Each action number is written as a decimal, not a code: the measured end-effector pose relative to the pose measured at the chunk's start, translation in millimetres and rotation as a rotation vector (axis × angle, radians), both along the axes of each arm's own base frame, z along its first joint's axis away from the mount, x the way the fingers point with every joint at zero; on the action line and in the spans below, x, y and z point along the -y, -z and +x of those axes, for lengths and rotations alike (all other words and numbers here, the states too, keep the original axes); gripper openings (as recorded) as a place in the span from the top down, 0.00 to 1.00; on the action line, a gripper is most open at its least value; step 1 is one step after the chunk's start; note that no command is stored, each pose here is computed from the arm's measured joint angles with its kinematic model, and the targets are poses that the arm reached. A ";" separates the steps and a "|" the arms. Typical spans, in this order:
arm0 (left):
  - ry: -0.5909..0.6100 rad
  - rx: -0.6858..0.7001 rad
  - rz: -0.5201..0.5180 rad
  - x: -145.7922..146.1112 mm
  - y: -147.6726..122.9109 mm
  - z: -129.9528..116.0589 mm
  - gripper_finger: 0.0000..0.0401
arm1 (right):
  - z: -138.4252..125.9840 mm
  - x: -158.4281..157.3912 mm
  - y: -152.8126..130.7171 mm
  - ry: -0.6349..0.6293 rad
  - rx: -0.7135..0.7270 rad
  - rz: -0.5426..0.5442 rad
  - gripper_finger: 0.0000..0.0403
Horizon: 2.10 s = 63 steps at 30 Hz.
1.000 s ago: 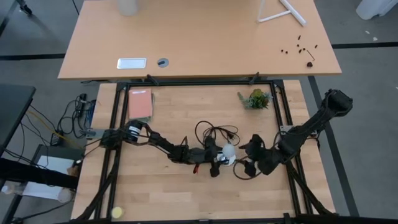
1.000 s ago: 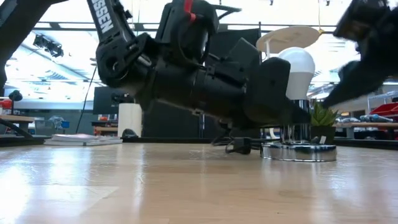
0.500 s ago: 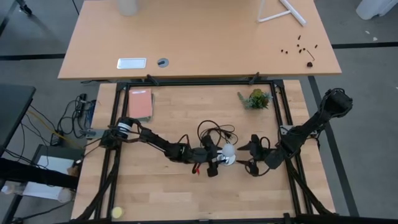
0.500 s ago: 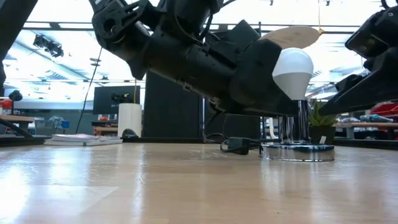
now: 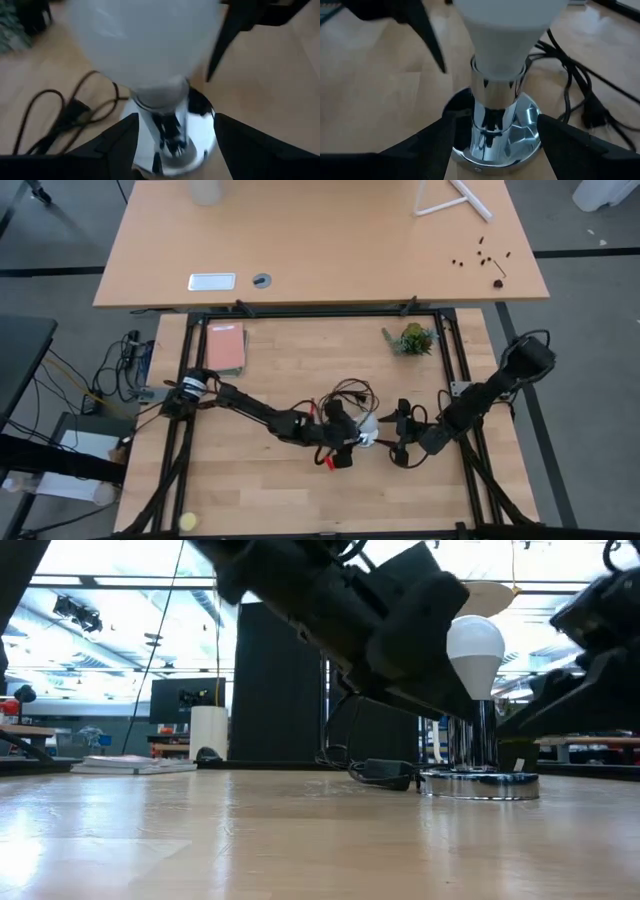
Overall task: Screw lightbulb
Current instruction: Insert the white lightbulb into the silver lamp
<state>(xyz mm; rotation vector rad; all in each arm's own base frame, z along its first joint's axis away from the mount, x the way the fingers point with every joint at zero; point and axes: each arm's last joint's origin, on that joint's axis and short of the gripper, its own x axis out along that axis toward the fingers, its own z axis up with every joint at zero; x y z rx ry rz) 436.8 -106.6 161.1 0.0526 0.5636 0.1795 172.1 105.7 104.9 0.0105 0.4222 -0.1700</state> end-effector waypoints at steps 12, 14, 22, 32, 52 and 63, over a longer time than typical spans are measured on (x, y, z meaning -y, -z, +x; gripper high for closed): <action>-0.081 -0.119 0.070 19.3 -29.5 1.4 0.35 | 17.0 -6.1 25.3 0.002 0.113 0.023 0.29; -0.083 -0.134 0.079 23.1 -32.0 0.0 0.35 | 20.7 -4.5 27.3 0.017 0.127 0.026 0.29; -0.117 -0.105 0.064 27.1 -33.9 -0.4 0.35 | 32.7 2.6 35.3 0.062 0.109 0.007 0.30; -0.155 -0.060 0.056 26.9 -36.5 1.6 0.35 | 34.8 2.0 32.5 0.033 0.122 0.000 0.45; -0.157 -0.272 0.138 24.6 -71.6 -5.7 0.35 | 35.2 3.6 32.9 0.036 0.115 -0.010 0.54; -0.022 -0.277 0.112 17.7 -103.3 3.5 0.35 | 35.0 3.8 33.5 0.034 0.108 -0.019 0.54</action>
